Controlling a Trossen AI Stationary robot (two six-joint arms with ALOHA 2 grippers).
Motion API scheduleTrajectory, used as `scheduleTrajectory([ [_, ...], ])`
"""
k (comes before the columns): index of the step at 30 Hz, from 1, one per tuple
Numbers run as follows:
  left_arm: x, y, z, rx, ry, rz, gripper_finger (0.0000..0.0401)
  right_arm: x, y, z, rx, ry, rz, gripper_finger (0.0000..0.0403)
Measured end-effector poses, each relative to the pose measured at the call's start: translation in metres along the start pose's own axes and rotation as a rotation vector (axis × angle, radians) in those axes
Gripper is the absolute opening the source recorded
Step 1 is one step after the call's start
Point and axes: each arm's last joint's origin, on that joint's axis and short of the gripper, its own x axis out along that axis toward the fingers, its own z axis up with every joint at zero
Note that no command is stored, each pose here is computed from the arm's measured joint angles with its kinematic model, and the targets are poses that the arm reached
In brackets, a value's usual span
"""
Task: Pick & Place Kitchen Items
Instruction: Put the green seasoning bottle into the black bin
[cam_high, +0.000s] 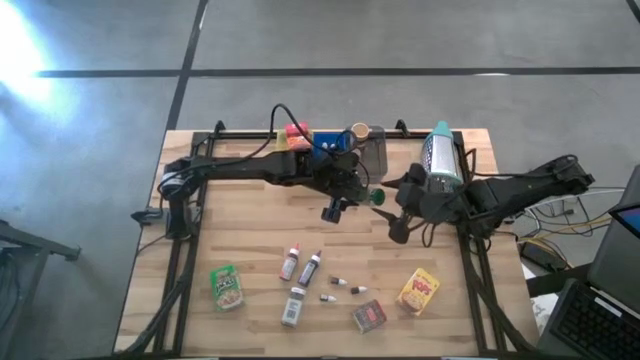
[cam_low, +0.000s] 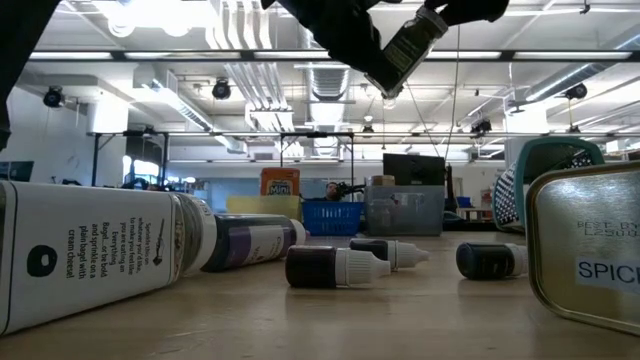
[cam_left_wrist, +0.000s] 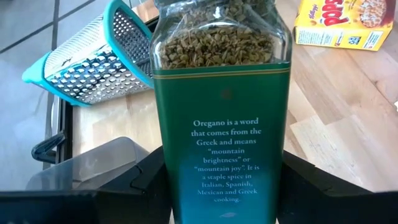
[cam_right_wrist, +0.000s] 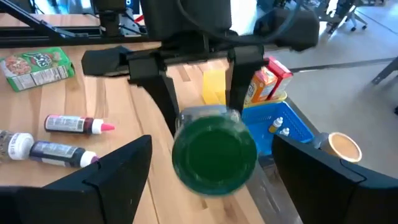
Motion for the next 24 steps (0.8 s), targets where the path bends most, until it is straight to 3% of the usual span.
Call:
scheduleTrajectory([
  [11,0.001,-0.003,0.001,0.004,0.003,-0.006,0.0210,0.018,0.010,0.013,-0.110,0.084,-0.004,0.0294],
  [24,-0.002,-0.003,0.004,0.006,0.007,-0.010,0.0211,0.024,0.008,0.022,-0.106,0.140,-0.034,0.0256],
])
